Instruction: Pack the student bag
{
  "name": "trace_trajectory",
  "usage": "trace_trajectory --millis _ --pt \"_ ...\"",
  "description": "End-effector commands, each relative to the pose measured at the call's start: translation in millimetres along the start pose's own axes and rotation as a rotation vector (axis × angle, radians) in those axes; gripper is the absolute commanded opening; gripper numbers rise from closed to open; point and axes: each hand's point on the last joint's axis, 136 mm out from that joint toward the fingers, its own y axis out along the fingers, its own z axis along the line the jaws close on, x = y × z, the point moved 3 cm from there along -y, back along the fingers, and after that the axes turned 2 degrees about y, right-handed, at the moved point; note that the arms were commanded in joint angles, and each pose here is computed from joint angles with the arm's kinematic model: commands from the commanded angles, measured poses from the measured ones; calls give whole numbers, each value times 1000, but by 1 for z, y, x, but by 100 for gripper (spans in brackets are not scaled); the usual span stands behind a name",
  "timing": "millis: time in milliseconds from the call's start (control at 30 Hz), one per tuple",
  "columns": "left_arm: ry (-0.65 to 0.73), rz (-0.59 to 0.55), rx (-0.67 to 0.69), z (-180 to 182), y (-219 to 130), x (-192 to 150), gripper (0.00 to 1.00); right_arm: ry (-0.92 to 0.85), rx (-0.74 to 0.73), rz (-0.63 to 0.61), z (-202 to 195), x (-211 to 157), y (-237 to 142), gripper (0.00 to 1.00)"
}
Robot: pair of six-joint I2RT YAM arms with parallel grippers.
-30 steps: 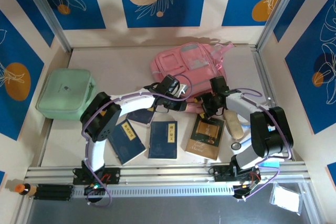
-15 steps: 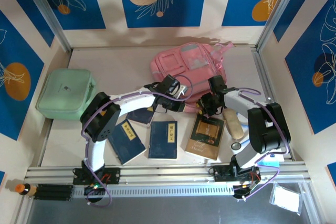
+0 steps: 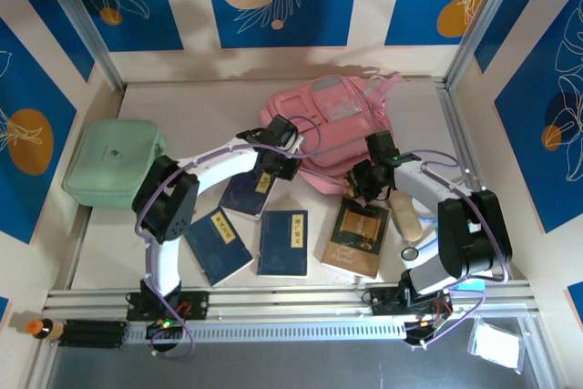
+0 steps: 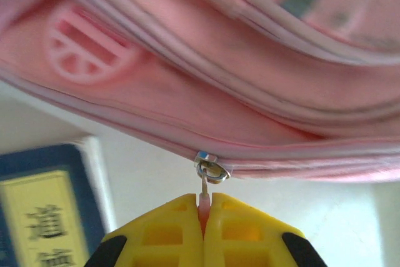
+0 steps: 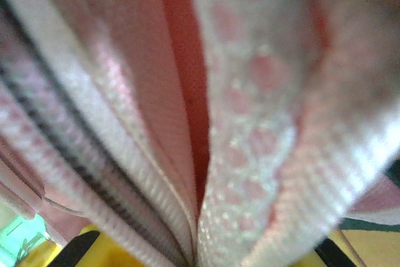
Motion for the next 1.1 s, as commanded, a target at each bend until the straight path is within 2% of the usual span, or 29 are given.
trace_trajectory --millis 0,400,567,733,833,900,967,1067 --pt "-42 -22 157 46 -13 15 0 -60 79 -27 13 2 -13 18" --pt "-129 -69 202 92 -7 47 0 -100 124 3 24 -9 -17 17" --pt "-217 -78 191 98 -3 57 9 -142 185 62 41 -22 -10 19" --pt "-301 -98 235 110 -8 57 28 -188 217 109 56 -40 3 23" --pt "-321 -94 255 114 -21 53 43 -241 227 202 69 -54 13 31" --pt "-331 -112 259 112 -35 49 52 -313 238 266 80 -65 18 40" --pt "-342 -128 240 108 -45 44 57 -385 228 283 83 -71 19 50" --pt "-362 -160 213 101 -65 32 63 -486 181 253 78 -71 13 56"
